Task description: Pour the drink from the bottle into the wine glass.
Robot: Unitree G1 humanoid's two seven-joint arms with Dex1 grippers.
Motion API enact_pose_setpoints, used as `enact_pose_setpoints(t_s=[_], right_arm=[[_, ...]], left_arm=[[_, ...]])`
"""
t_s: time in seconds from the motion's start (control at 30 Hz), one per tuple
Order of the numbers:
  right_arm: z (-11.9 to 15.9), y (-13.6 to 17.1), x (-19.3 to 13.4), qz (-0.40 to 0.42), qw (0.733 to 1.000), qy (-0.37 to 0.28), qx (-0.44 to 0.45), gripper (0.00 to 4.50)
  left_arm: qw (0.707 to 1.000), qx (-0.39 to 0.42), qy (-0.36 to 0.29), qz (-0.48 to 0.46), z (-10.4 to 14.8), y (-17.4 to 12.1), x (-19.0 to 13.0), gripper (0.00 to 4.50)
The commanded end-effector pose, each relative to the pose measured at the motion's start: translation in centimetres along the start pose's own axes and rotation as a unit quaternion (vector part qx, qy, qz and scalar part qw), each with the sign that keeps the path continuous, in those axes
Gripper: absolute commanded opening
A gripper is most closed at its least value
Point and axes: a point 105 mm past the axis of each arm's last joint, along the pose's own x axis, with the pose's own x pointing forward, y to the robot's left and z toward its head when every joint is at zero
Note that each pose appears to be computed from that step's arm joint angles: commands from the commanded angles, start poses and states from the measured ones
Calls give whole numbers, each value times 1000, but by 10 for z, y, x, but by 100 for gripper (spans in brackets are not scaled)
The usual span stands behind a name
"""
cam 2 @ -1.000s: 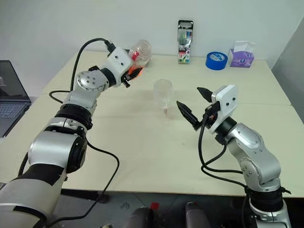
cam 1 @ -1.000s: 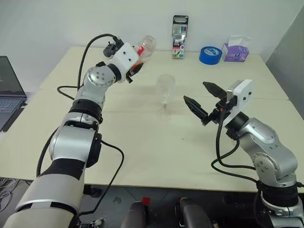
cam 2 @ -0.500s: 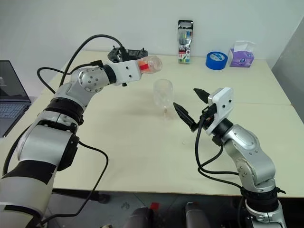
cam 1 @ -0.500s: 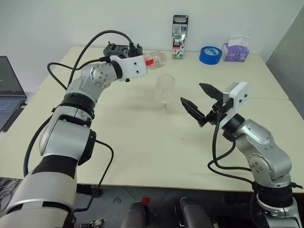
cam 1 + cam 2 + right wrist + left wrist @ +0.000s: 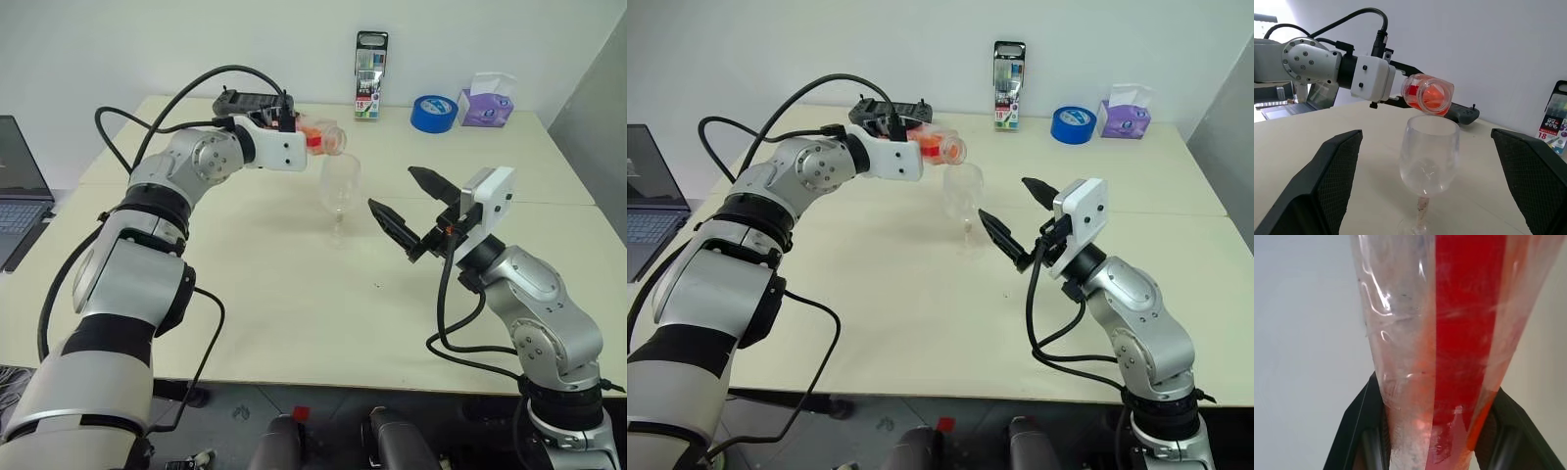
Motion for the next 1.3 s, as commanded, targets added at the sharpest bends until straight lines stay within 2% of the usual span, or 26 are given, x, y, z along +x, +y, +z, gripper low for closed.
enact_pose_setpoints(t_s=[0.03, 0.43, 1.3], right_arm=[[13, 3, -1, 0, 1000, -20, -23, 450], [10, 3, -1, -1, 1000, -22, -22, 450], [7, 3, -2, 0, 1000, -21, -18, 450]], left_arm=[[999, 38, -4, 38, 4, 32, -4, 168], [995, 92, 8, 46, 4, 43, -5, 168], [990, 129, 20, 45, 1, 47, -6, 168]])
